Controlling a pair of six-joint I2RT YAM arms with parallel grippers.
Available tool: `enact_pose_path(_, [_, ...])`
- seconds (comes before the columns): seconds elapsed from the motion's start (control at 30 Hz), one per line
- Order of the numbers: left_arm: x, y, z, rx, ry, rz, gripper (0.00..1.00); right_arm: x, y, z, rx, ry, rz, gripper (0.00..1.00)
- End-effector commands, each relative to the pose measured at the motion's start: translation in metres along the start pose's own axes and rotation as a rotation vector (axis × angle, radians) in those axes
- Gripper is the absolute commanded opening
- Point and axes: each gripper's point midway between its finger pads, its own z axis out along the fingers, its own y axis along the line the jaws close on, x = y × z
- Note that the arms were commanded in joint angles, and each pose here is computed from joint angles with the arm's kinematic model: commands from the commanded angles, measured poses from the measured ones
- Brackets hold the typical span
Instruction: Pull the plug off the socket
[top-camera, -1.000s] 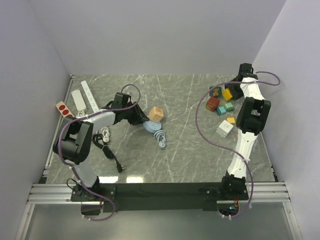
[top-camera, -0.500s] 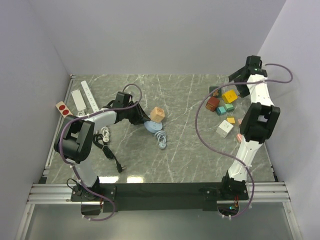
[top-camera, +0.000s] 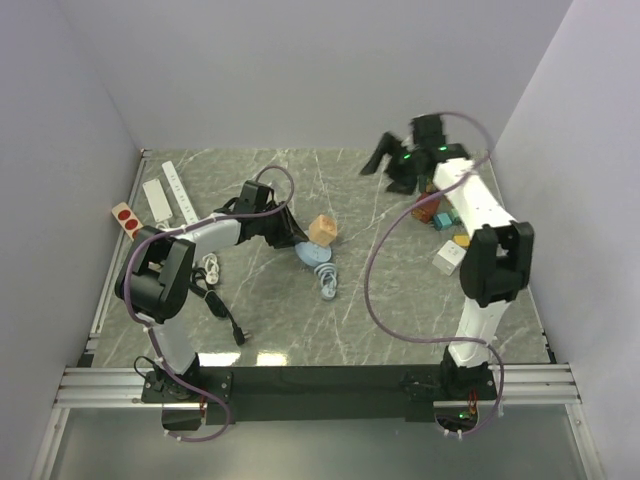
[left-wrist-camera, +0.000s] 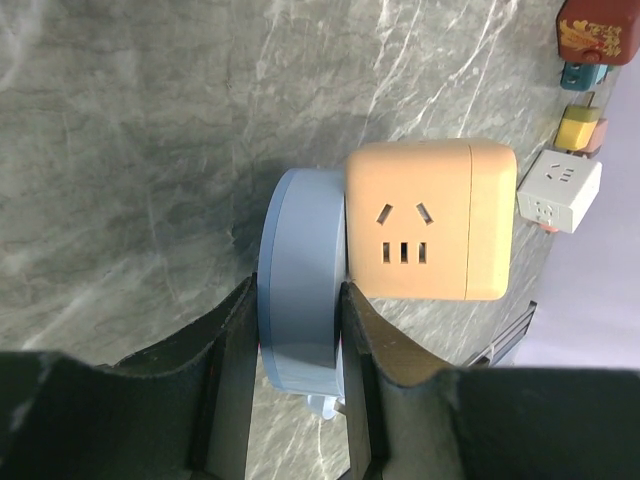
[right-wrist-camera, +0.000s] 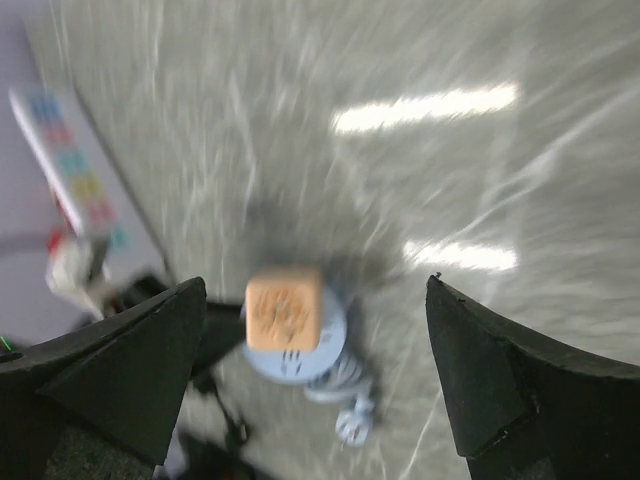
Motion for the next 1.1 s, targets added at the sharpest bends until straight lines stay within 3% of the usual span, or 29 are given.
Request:
enact_pose_path(0.0, [0.005,-0.001,0.004,-0.018,0.018,0.040,0.01,0.054,0.038,0.015,-0.165,0.181,-0.092,0.97])
enact_pose_path(0.23, [0.008,-0.005,0.004,-0.011,0.022,0.042,0.00,0.125,0.045,0.051,-0.134,0.344,-0.130,0.98])
enact_pose_path(0.77, [0.008,-0.008,0.005,-0.004,0.023,0.041,0.00,0.191,0.037,0.090,-0.012,0.484,-0.143,0.99])
enact_pose_path(0.83, [0.009,-0.008,0.005,-0.005,0.024,0.042,0.00,0.191,0.036,0.095,-0.006,0.485,-0.132,0.93])
enact_pose_path(1.07, [0.012,-0.002,0.005,-0.018,0.025,0.038,0.01,0.186,0.041,0.093,-0.024,0.484,-0.132,0.32])
